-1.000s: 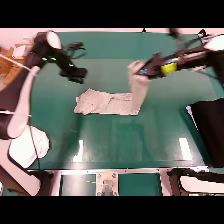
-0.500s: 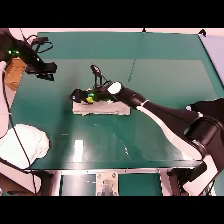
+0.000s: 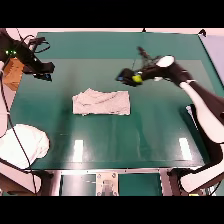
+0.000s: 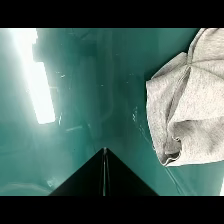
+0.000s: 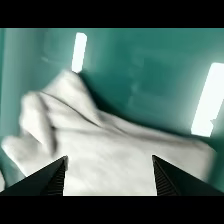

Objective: Fold the shirts.

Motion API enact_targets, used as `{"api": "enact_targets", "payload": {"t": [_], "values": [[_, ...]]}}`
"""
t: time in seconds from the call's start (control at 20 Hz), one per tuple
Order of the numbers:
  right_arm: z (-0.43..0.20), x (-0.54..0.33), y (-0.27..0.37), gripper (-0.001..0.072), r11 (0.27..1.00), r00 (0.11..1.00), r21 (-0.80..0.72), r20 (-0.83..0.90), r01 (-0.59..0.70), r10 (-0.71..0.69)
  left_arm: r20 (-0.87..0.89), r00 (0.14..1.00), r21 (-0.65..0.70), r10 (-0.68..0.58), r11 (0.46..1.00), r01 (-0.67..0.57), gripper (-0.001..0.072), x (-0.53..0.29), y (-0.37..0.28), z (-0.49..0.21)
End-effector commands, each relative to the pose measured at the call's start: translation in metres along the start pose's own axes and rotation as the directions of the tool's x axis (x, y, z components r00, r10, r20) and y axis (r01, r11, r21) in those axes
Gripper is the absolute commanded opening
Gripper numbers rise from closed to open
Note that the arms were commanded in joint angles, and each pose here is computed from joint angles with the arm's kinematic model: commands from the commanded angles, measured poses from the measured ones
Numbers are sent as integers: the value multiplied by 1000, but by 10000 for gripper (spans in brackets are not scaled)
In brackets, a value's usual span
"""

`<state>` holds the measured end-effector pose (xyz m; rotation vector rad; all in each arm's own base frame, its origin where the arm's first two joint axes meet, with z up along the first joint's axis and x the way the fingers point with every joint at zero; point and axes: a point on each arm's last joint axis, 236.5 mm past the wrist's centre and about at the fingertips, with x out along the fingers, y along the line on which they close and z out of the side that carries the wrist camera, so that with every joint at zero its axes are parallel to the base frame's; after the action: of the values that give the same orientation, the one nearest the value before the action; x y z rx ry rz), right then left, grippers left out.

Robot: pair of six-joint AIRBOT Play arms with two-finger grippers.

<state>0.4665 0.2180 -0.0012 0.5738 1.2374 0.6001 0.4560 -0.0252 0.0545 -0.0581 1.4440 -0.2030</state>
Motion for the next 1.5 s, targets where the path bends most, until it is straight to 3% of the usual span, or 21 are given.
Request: {"api": "enact_targets", "payload": {"t": [0.0, 0.4, 0.45, 0.5, 0.55, 0.75, 1.0, 1.25, 1.45], "values": [[-48, -28, -83, 592, 984, 991, 163, -129, 69, -48, 7, 1000, -2, 1, 1000, -1, 23, -1, 1, 1], [-102, 64, -49, 591, 984, 981, 168, -172, -57, 86, 9, 1000, -26, -10, 1000, 10, 23, -1, -2, 2], [-99, 70, -38, 528, 982, 983, 172, -152, -76, 102, 8, 1000, -25, -10, 1000, 10, 23, -1, -2, 2], [-95, 73, -24, 199, 982, 981, 150, -140, -112, 133, 7, 1000, -25, -10, 1000, 10, 23, -1, -2, 1], [-90, 71, -8, 18, 981, 977, 124, -135, -150, 166, 7, 1000, -25, -10, 1000, 10, 23, -1, -2, 1], [-41, 13, 59, 13, 964, 964, -38, -59, -262, 259, -1, 1000, -25, -11, 1000, 11, 23, -1, -2, -1], [48, -170, 90, 13, 955, 922, -117, 255, -271, 292, -3, 1000, -25, -12, 1000, 12, 23, -1, -3, -1], [85, -337, 3, 13, 976, 792, 80, 599, -205, 117, -30, 999, -25, -15, 1000, 14, 23, -1, -3, -7], [57, -434, -117, 13, 926, 682, 355, 710, -130, -176, -32, 999, -25, -15, 1000, 15, 23, -1, -3, -8]]}}
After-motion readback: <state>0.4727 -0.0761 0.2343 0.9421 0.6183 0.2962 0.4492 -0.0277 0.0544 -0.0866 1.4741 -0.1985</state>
